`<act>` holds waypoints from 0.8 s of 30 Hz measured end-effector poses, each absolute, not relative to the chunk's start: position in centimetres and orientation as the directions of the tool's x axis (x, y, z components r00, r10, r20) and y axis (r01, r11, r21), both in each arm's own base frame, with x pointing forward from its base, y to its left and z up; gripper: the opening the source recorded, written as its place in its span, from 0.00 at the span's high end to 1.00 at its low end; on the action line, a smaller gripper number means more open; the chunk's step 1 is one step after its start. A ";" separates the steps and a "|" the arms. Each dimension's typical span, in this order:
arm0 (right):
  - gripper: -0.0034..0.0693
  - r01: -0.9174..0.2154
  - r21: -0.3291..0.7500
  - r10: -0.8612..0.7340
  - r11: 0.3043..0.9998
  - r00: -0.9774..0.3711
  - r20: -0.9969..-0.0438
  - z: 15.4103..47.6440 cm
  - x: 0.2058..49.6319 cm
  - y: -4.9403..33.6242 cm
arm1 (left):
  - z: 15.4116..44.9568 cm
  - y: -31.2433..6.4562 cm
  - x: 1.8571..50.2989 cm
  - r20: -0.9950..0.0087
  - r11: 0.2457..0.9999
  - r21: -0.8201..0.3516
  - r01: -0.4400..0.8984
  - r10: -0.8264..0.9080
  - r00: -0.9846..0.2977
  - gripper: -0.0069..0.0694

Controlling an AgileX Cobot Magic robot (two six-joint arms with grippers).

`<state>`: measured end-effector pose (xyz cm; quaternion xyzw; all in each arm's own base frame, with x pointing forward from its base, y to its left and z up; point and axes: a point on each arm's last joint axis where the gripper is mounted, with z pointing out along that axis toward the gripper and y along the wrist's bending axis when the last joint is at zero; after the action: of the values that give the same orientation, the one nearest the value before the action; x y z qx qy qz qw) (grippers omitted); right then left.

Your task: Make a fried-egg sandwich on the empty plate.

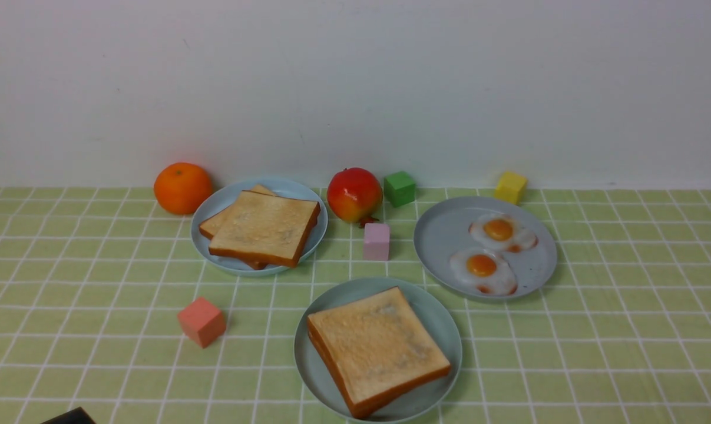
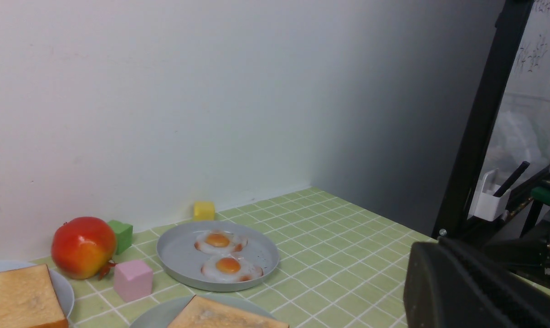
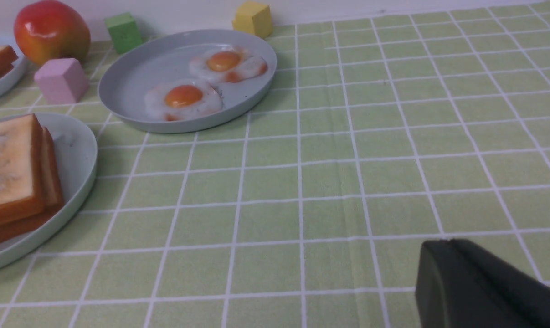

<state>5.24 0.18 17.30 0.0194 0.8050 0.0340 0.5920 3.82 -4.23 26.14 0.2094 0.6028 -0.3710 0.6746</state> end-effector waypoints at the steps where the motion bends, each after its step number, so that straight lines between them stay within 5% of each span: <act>1: 0.97 -0.009 0.078 0.072 0.997 -0.298 -0.952 17.3 5.2 0.2 | 26.1 -4.2 3.8 -0.969 0.637 -0.165 0.753 -0.248 -0.002 0.92; 24: 0.95 -0.009 0.078 0.071 0.997 -0.300 -0.951 17.3 5.2 0.2 | 26.1 -4.2 3.8 -0.969 0.637 -0.165 0.753 -0.247 -0.003 0.90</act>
<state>5.23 0.18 17.30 0.0194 0.8057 0.0340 0.5911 3.82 -4.23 26.13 0.2097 0.6035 -0.3707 0.6741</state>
